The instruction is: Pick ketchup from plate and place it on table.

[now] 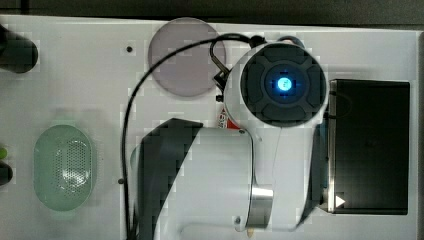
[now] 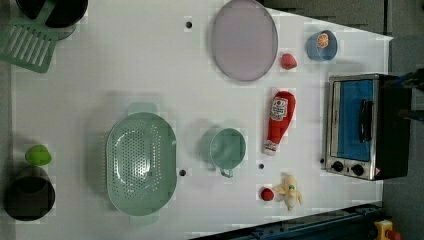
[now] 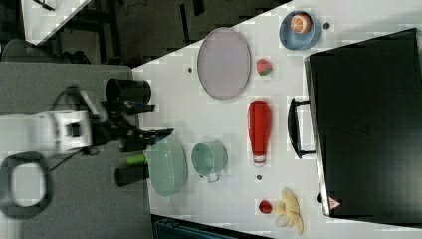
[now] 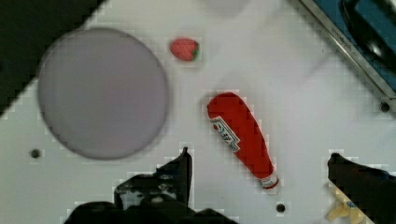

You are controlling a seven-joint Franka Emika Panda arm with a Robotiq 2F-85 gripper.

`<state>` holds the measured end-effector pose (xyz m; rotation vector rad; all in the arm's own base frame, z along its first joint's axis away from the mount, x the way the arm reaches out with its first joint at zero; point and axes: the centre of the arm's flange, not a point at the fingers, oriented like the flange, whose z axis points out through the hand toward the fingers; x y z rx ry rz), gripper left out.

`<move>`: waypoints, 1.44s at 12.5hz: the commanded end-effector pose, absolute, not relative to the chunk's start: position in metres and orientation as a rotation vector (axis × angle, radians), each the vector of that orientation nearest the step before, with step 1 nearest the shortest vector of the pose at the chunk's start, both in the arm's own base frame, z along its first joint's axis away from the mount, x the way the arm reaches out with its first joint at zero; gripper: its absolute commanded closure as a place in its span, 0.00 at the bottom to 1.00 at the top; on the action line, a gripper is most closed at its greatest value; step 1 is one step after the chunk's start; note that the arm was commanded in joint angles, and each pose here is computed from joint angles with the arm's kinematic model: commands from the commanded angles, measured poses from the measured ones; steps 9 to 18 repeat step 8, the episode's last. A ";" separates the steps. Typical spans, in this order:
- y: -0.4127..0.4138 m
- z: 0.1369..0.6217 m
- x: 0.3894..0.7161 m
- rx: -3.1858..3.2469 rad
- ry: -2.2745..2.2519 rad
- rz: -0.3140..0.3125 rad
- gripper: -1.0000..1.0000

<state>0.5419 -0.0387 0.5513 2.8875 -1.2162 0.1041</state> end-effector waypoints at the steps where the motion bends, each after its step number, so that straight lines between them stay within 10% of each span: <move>1: -0.034 0.558 0.541 2.837 -1.299 -0.002 0.00; 4: -0.027 0.568 0.531 2.816 -1.260 -0.129 0.00; 18: -0.026 0.565 0.530 2.815 -1.256 -0.137 0.00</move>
